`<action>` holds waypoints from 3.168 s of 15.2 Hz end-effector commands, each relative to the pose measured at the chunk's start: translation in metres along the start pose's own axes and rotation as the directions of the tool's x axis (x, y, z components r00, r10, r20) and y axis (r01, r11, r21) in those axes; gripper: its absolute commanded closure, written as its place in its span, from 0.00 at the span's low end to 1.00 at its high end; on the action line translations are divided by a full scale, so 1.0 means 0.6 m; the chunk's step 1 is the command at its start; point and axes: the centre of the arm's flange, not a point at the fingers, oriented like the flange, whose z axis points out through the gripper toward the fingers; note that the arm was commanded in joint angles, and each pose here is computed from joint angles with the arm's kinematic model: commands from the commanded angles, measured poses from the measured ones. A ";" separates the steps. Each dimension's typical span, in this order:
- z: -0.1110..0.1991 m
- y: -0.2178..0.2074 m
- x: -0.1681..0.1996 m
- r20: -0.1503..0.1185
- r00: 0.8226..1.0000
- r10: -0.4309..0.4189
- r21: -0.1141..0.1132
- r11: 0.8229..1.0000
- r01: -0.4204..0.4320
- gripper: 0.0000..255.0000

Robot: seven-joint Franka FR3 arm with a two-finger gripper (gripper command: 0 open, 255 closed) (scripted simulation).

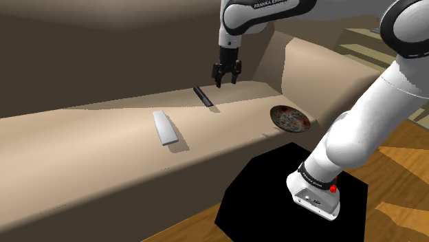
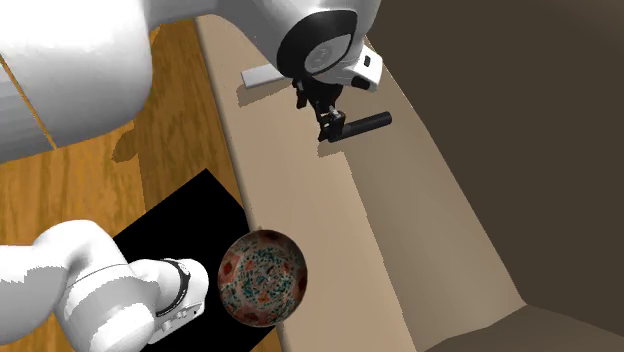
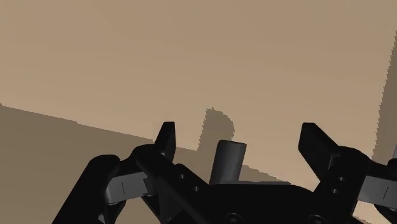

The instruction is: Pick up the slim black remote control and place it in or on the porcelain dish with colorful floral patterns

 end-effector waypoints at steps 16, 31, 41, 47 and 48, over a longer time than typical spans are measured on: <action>0.159 0.005 0.288 0.053 0.980 0.190 0.017 0.981 -0.192 0.00; 0.199 0.005 0.286 0.053 0.980 0.190 0.017 0.981 -0.192 1.00; 0.173 0.003 0.281 0.053 0.980 0.190 0.017 0.981 -0.192 1.00; 0.121 0.002 0.272 0.053 0.980 0.190 0.017 0.981 -0.192 1.00; 0.112 0.001 0.271 0.053 0.980 0.190 0.017 0.981 -0.192 1.00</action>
